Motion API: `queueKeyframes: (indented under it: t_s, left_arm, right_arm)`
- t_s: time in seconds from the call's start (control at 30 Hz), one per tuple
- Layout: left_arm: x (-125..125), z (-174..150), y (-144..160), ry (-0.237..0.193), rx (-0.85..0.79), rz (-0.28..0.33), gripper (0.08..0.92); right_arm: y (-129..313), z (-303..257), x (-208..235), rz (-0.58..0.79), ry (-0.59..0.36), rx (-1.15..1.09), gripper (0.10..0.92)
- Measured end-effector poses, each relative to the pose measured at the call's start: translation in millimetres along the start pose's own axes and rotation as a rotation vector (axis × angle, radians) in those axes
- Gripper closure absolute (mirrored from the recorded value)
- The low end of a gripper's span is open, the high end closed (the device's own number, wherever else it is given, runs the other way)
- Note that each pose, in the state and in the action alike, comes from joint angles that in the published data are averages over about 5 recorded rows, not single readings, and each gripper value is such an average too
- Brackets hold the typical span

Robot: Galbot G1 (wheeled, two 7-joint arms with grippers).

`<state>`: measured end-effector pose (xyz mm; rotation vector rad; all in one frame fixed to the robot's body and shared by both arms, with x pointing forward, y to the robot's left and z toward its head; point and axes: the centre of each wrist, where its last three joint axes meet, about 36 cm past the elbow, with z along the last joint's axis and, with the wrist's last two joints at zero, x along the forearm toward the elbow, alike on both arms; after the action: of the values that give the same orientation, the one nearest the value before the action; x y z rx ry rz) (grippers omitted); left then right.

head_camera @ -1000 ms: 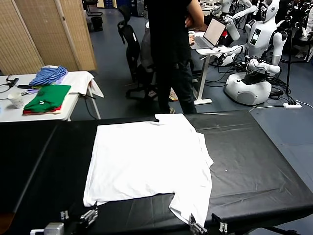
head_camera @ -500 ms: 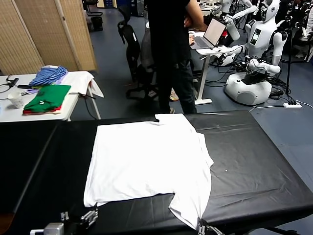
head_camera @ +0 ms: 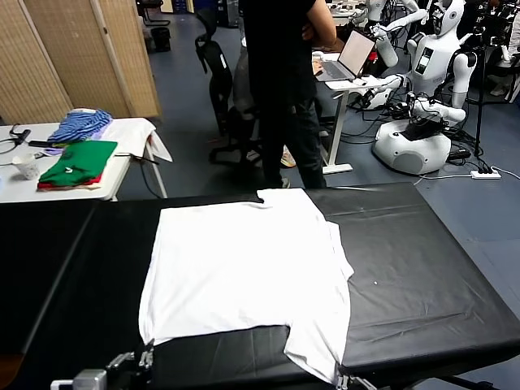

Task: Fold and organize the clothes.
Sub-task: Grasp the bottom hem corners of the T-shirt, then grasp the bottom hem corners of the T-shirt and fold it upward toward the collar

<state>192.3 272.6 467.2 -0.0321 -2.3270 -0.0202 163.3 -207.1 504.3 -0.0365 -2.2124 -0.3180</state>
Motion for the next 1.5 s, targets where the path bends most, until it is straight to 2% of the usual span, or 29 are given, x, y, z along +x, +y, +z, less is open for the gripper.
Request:
queueKeyframes:
  t_s: [0.1,0.23,0.37,0.63,0.87,1.2,1.5]
  left_arm:
    - [11.7,-6.2,0.0,-0.003,-0.024,0.002,0.851]
    - [27.7,-18.5,-2.0,-0.046,-0.053,-0.01,0.851]
    - [33.0,-26.5,-2.2,-0.08,-0.052,-0.027,0.851]
    - [20.0,-38.5,-1.3,-0.14,-0.016,-0.016,0.851]
    - [1.5,-51.2,1.7,-0.192,-0.016,-0.008,0.851]
    - [-32.8,-71.8,10.3,-0.252,-0.026,-0.024,0.851]
    - [-58.7,-80.2,19.7,-0.254,-0.033,-0.036,0.851]
  right_arm:
    - [-5.9,-3.7,-0.6,-0.003,-0.01,-0.001,0.881]
    - [-12.8,-12.4,-2.0,-0.013,-0.051,0.008,0.881]
    - [-18.5,-25.4,-4.0,-0.022,-0.15,0.007,0.881]
    - [-17.1,-57.3,-9.1,-0.083,-0.415,-0.005,0.881]
    - [-8.3,-81.4,-15.7,-0.144,-0.557,0.02,0.881]
    - [-7.1,-101.7,-82.8,-0.121,-0.557,0.059,0.881]
    - [-3.4,-112.9,-133.0,-0.133,-0.506,0.075,0.881]
